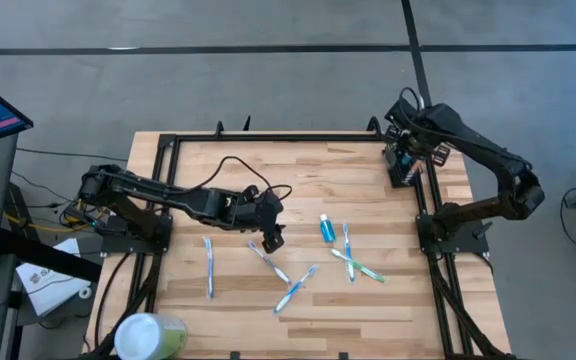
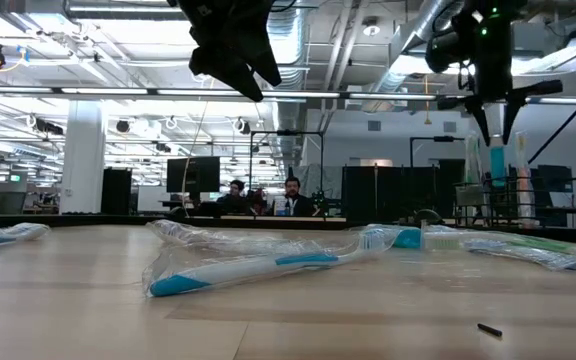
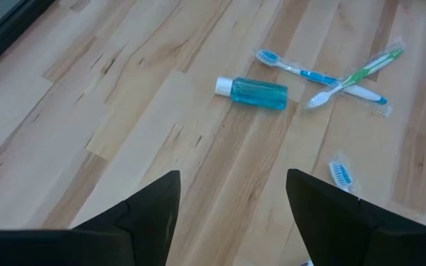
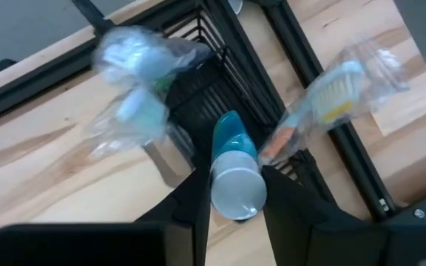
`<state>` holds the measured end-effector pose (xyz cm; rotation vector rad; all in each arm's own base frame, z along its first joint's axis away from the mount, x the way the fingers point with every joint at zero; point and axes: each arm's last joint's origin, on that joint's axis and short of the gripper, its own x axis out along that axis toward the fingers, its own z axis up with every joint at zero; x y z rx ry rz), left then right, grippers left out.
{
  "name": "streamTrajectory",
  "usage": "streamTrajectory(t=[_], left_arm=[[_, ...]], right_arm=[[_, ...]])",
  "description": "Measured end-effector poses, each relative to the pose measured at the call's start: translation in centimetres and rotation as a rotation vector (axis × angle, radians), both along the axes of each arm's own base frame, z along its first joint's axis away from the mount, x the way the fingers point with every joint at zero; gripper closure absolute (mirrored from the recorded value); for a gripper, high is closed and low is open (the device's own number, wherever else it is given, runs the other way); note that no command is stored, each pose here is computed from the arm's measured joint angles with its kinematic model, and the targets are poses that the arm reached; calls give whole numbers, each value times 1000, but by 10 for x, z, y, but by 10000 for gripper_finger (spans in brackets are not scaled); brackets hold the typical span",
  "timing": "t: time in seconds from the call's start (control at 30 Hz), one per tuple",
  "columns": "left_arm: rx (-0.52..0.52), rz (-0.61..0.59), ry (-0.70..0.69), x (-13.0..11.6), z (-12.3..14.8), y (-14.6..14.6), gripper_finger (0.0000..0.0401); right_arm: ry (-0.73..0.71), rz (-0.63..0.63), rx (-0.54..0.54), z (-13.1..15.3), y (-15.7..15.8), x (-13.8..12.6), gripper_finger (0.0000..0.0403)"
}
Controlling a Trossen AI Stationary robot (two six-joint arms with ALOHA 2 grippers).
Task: Pick & Place toothbrushing station
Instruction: Put the left blue mouthwash into the middle section of wire organizer
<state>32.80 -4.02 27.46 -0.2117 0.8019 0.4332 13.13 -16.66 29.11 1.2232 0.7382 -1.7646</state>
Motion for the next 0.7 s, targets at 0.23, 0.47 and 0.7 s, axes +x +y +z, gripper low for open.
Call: streamTrajectory(t=[0.23, 0.47, 0.7], left_arm=[[1, -1, 1, 0, 0, 0, 161], [2, -2, 5, 0, 0, 0, 161], [10, -11, 9, 0, 0, 0, 161]], right_arm=[[-61, -31, -24, -15, -4, 4, 310], [-84, -72, -4, -25, -3, 4, 310], [-79, -62, 3, -28, -2, 4, 310]])
